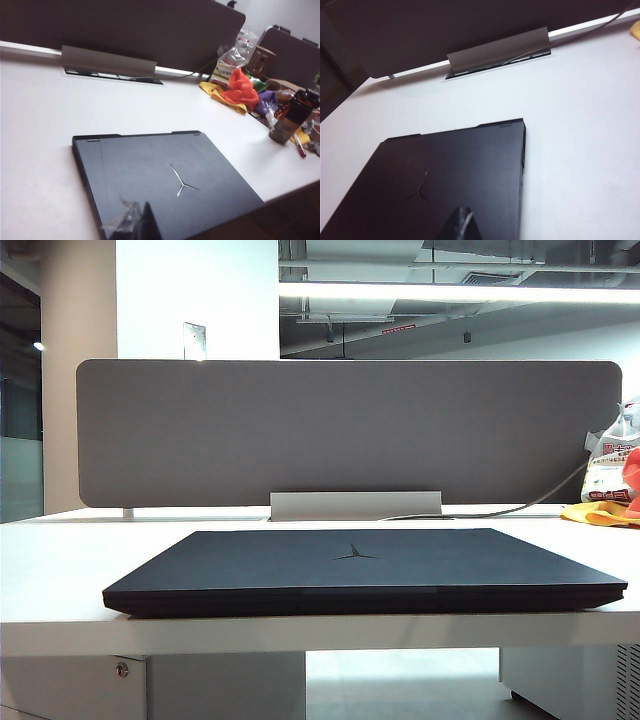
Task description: Open the lid of the laptop and use the keypad to enter the password "123".
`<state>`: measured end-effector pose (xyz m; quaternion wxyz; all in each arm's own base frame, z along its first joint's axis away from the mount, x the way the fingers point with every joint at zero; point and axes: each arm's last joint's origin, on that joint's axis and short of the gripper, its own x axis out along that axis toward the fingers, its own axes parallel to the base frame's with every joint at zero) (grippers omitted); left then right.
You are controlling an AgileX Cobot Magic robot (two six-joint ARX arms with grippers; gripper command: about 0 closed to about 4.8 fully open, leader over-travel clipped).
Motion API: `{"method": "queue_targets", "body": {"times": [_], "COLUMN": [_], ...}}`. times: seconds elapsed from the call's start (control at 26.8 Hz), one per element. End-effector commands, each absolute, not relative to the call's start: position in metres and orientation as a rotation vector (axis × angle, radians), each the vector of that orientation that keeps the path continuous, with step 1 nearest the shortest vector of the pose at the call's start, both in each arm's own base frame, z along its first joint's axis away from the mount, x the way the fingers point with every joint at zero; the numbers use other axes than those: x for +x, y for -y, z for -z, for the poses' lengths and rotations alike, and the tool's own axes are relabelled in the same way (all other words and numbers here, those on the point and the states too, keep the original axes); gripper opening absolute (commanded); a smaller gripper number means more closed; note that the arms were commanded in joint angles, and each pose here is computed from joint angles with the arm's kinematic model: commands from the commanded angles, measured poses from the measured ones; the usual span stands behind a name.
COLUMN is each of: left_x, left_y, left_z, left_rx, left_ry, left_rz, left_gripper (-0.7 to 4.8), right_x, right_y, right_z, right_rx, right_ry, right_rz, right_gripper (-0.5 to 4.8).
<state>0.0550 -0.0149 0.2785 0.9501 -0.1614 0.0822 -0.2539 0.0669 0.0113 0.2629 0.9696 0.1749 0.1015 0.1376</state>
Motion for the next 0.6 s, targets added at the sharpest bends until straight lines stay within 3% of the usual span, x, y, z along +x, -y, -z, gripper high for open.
{"method": "queue_targets", "body": {"times": [0.04, 0.6], "left_x": [0.057, 0.057], "left_y": [0.016, 0.023], "left_z": [-0.293, -0.35], "left_rx": [-0.301, -0.203], "left_ry": [-0.177, -0.192], "left_rz": [0.567, 0.691], "left_gripper": [-0.06, -0.06], "right_x": [0.068, 0.093], "right_y": [-0.012, -0.018], "right_z": [-0.273, -0.288], "right_rx": [0.33, 0.313], "right_ry": [-0.219, -0.388], "right_rz": [-0.285, -0.34], "right_gripper": [-0.05, -0.05]}}
